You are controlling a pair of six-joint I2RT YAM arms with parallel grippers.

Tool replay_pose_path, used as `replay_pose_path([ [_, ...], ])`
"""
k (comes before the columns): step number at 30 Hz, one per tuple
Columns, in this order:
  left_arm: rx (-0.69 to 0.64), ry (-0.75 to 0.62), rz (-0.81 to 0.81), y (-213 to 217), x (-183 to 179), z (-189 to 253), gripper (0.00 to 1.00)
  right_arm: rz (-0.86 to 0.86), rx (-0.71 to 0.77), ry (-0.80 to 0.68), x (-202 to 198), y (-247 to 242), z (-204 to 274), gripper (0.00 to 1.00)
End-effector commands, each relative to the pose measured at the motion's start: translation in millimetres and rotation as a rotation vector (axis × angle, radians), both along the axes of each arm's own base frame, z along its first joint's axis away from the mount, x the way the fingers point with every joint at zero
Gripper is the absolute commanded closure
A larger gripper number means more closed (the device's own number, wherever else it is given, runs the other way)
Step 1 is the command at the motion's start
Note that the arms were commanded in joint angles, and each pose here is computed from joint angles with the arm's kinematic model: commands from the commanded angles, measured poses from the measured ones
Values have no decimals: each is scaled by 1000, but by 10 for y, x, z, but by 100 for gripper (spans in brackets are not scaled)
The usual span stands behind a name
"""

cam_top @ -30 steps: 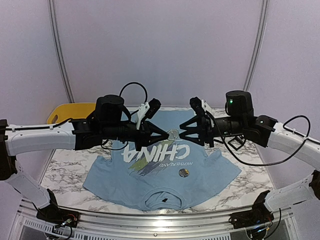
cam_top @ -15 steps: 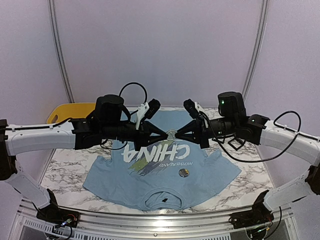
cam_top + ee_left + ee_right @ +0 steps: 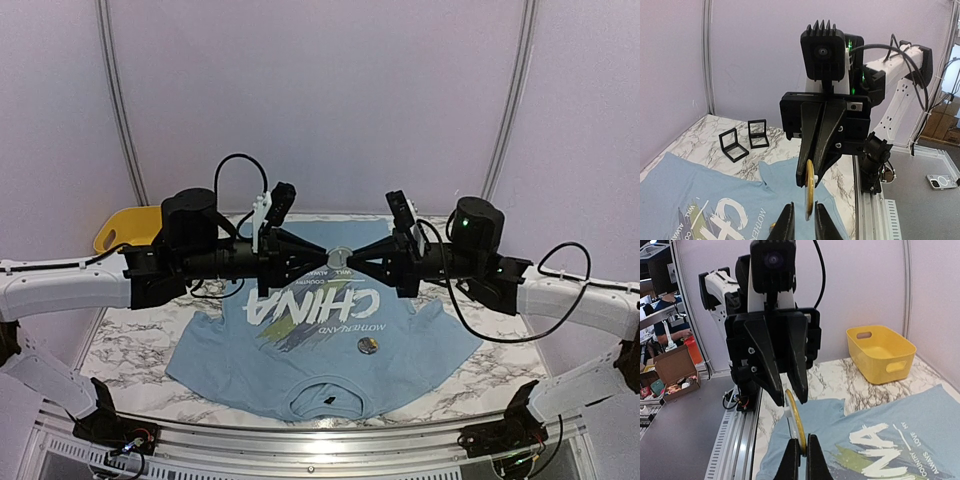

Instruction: Pin the brooch onto the clothing

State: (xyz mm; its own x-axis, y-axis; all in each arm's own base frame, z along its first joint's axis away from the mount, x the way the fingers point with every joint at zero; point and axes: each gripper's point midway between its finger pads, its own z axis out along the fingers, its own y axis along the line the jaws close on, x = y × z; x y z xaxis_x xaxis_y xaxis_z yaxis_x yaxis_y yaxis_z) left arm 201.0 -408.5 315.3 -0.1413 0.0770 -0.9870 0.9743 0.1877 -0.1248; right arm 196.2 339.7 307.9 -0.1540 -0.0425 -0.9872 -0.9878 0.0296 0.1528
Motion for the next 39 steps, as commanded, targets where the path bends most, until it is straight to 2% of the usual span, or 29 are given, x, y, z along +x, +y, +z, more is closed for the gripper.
replay_pose_path([
  [1, -98, -41, -34, 16, -83, 272, 85, 20, 124, -71, -88, 14, 380, 100],
  [6, -100, -26, -53, -15, -98, 259, 80, 25, 119, -68, -85, 45, 374, 100],
  [7, -101, -27, -54, -17, -99, 262, 81, 28, 119, -67, -91, 49, 375, 100],
  [10, -103, -39, -54, -9, -104, 274, 100, 32, 115, -66, -97, 59, 370, 100],
  [14, -108, -50, -61, 8, -127, 294, 100, 32, 94, -64, -90, 74, 338, 100],
  [16, -106, -51, -59, 13, -127, 285, 100, 15, 74, -57, -50, 87, 312, 74],
  [17, -105, -53, -56, 15, -123, 284, 100, 12, 69, -55, -41, 92, 311, 66],
  [19, -102, -59, -53, 14, -121, 273, 100, 13, 73, -57, -46, 102, 332, 58],
  [24, -96, -71, -50, 9, -122, 251, 100, 17, 79, -61, -61, 181, 380, 60],
  [32, -95, -83, -49, 22, -139, 251, 100, 14, 88, -59, -64, 206, 413, 78],
  [39, -95, -98, -48, 33, -147, 260, 100, 10, 68, -49, -59, 201, 336, 87],
])
